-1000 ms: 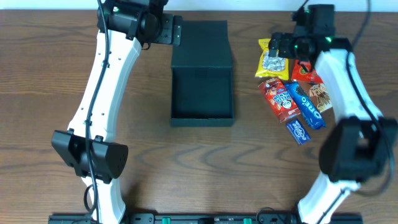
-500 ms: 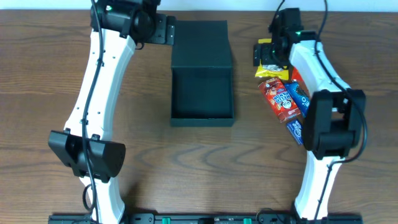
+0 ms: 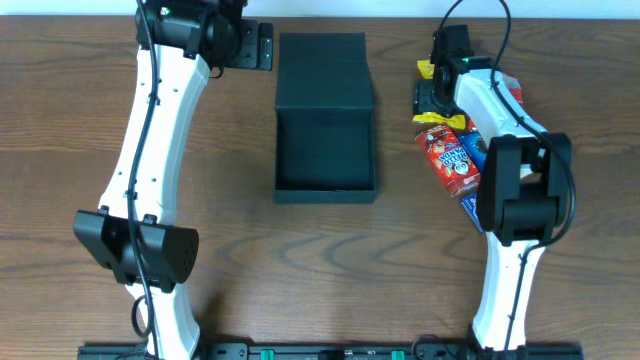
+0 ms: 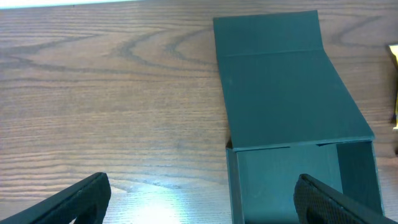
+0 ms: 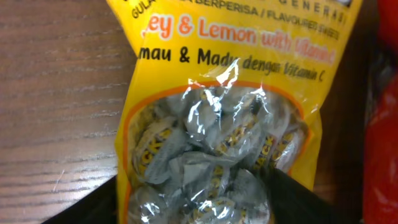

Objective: Pack container
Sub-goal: 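Reach the right gripper to the yellow candy bag and grasp it, then carry the yellow bag into the black box and release it, then move the right gripper to the red snack bag and grasp it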

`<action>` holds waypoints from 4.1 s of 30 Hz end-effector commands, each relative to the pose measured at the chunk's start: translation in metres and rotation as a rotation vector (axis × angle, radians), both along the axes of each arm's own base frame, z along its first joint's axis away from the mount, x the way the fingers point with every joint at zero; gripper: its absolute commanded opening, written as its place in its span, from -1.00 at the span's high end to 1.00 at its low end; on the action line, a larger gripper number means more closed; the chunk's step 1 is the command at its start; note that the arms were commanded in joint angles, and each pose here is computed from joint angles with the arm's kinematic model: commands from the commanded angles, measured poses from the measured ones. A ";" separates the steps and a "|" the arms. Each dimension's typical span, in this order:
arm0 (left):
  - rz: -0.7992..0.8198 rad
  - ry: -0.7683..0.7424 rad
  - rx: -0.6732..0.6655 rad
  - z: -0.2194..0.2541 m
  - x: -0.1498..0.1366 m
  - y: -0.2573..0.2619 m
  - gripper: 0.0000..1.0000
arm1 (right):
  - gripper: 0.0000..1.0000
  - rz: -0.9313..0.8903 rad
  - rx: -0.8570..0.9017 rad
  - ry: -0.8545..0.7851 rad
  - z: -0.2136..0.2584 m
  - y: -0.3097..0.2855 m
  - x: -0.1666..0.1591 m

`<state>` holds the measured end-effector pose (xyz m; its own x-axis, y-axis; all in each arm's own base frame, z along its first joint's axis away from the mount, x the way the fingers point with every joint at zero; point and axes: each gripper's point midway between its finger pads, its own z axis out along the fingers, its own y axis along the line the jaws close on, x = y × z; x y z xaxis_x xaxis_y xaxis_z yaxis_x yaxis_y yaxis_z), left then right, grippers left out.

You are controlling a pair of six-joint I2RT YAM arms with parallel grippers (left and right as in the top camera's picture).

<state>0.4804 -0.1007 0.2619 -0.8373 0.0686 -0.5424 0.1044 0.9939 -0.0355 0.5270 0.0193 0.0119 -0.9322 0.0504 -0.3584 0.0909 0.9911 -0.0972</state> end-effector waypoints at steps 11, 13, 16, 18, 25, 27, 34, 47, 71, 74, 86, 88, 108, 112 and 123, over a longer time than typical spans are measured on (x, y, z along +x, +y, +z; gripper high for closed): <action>-0.003 -0.020 0.004 0.008 0.001 0.006 -0.90 | 0.97 -0.004 -0.010 0.001 0.030 0.005 0.012; 0.006 -0.020 0.004 0.008 0.002 0.010 -0.90 | 0.97 0.002 -0.008 -0.022 0.056 0.009 0.019; 0.028 -0.019 0.004 0.008 0.004 0.021 -0.91 | 0.97 0.024 -0.002 -0.067 0.105 0.022 0.025; 0.047 -0.018 0.004 0.008 0.005 0.030 -0.90 | 0.97 0.055 0.005 -0.097 0.141 0.040 0.022; 0.110 -0.011 0.005 0.007 0.007 0.061 -0.91 | 0.97 0.071 0.089 -0.102 0.196 0.119 -0.021; 0.128 -0.009 0.006 0.007 0.007 0.070 -0.91 | 0.97 0.053 0.108 -0.067 0.194 0.141 -0.038; 0.206 -0.006 0.003 0.006 0.008 0.107 -0.90 | 0.96 0.044 0.113 0.100 0.163 0.226 -0.113; 0.293 -0.003 -0.120 0.007 0.006 0.152 -0.90 | 0.97 0.007 0.094 0.223 0.099 0.285 -0.175; 0.304 -0.009 -0.143 0.008 0.006 0.159 -0.90 | -0.99 0.080 0.186 0.202 0.077 0.315 -0.169; 0.304 -0.012 -0.143 0.009 0.006 0.159 -0.90 | -0.99 0.110 0.180 0.198 0.080 0.311 -0.166; 0.304 -0.018 -0.143 0.010 0.007 0.159 -0.90 | 0.97 0.209 0.191 0.148 0.111 0.283 -0.140; 0.304 -0.018 -0.143 0.010 0.007 0.159 -0.90 | 0.97 0.265 0.218 0.175 0.103 0.290 -0.142; 0.303 -0.025 -0.142 0.011 0.009 0.160 -0.91 | 0.97 0.418 0.226 0.399 0.012 0.306 -0.162; 0.303 -0.026 -0.142 0.011 0.009 0.160 -0.90 | 0.97 0.462 0.230 0.372 0.016 0.309 -0.156; 0.303 -0.026 -0.142 0.011 0.009 0.160 -0.90 | 0.97 0.476 0.310 0.060 0.142 0.280 -0.101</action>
